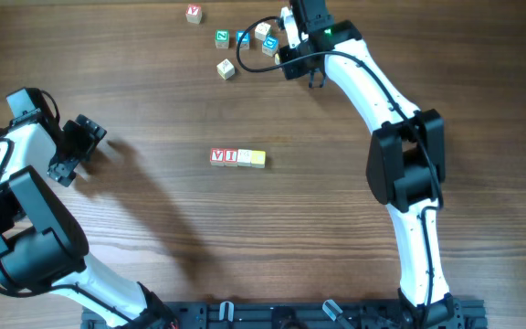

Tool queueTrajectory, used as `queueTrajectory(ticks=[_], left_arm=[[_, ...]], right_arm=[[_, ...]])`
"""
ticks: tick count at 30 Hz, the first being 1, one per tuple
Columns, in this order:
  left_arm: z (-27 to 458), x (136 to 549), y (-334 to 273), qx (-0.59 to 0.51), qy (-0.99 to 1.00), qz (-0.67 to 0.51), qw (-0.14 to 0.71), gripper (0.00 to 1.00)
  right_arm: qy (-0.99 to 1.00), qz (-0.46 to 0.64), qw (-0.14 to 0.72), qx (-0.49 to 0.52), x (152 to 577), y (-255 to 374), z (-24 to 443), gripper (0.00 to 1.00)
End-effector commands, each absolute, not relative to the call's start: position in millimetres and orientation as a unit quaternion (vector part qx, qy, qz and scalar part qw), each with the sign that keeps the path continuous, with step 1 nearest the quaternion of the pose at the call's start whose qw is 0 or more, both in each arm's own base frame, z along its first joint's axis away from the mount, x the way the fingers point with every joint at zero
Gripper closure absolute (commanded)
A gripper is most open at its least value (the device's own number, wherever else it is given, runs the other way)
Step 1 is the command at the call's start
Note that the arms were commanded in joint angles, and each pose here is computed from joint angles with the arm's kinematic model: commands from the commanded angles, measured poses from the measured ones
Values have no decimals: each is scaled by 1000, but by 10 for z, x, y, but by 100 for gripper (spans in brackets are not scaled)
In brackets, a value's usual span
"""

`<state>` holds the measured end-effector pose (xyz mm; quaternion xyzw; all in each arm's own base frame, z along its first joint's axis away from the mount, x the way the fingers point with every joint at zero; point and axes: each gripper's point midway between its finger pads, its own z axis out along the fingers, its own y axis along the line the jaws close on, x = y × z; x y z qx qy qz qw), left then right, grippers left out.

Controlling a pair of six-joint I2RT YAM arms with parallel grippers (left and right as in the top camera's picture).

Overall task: Form a horizontal line
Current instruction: 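Grasp the white picture block in the cluster with the right gripper, then carry the white block and set it right of the 'C' block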

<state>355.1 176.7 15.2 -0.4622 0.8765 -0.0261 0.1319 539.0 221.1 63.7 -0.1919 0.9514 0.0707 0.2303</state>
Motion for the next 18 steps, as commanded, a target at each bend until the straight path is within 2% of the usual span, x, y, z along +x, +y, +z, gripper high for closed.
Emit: queueTrajectory(ticks=[1, 7, 11, 18], left_arm=[[104, 3535, 1762, -468, 874, -29, 125, 0], [104, 3535, 1762, -468, 874, -29, 125, 0], [104, 3535, 1762, -468, 874, -29, 125, 0], [104, 3535, 1762, -468, 874, -29, 125, 0]], right_arm=[[958, 85, 199, -187, 5157, 2311, 722, 75], [984, 75, 97, -127, 4686, 2229, 565, 78], [988, 103, 37, -108, 4413, 2274, 540, 71], [994, 74, -49, -68, 3981, 2197, 519, 72]])
